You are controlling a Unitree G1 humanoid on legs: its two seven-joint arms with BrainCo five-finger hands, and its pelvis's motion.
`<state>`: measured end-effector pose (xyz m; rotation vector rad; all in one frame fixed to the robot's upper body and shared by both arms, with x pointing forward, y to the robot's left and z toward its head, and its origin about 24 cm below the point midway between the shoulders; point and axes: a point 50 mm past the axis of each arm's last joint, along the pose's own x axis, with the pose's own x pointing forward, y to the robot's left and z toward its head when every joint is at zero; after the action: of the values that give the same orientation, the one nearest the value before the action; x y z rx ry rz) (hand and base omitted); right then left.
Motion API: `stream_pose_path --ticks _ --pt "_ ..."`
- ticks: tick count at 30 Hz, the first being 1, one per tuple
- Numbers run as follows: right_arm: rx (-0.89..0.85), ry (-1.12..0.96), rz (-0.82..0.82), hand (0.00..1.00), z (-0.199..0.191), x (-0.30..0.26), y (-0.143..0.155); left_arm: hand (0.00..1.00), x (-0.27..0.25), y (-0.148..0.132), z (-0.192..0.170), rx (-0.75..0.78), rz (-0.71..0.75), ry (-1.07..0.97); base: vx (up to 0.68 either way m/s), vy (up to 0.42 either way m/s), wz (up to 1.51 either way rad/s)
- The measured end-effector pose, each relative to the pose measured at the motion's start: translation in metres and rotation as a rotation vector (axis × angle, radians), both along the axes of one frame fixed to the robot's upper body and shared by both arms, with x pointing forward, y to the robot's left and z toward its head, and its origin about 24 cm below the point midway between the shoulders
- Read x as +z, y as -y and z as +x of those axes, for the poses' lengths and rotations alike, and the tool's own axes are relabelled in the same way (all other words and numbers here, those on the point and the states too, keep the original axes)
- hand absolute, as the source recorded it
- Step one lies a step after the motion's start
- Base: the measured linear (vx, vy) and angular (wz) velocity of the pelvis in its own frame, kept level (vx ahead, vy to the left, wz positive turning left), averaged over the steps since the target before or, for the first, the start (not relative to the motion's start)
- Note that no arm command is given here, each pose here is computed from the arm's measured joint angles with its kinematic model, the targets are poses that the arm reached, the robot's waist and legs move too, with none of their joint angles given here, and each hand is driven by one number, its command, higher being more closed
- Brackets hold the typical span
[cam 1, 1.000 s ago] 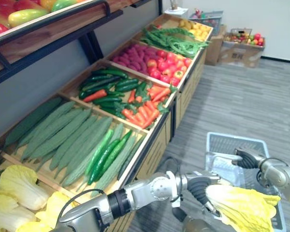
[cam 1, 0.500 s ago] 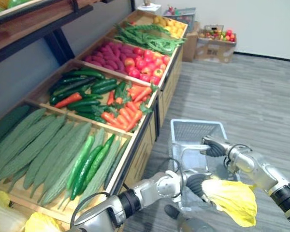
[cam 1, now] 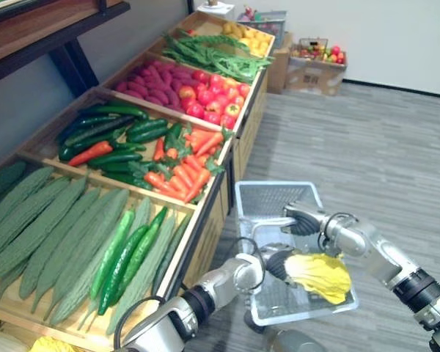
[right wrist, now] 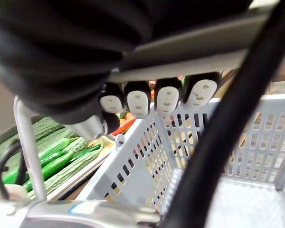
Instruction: Pick vegetable in the basket
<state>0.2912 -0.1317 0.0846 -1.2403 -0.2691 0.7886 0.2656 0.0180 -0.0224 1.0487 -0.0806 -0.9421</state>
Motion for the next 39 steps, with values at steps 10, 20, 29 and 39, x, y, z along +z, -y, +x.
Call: stream_pose_path --ticks 10,20,29,39 --pt "0.035 -0.040 0.022 1.00 -0.007 0.001 -0.004 0.00 -0.002 -0.003 0.011 0.166 -0.040 -0.027 -0.01 -0.109 0.03" --pt "-0.199 -0.091 0.112 1.00 -0.018 -0.016 0.043 0.00 0.055 0.066 -0.032 -0.208 -0.277 0.056 -0.04 -0.092 0.35" --pt "-0.840 -0.201 0.204 1.00 -0.035 -0.071 0.153 0.00 0.138 0.053 -0.107 -0.658 -0.700 -0.090 -0.08 -0.064 0.74" --pt "-1.723 -0.491 0.508 1.00 -0.203 -0.177 0.210 0.00 0.151 -0.010 -0.080 -0.319 -0.972 -0.104 -0.07 -0.006 1.20"
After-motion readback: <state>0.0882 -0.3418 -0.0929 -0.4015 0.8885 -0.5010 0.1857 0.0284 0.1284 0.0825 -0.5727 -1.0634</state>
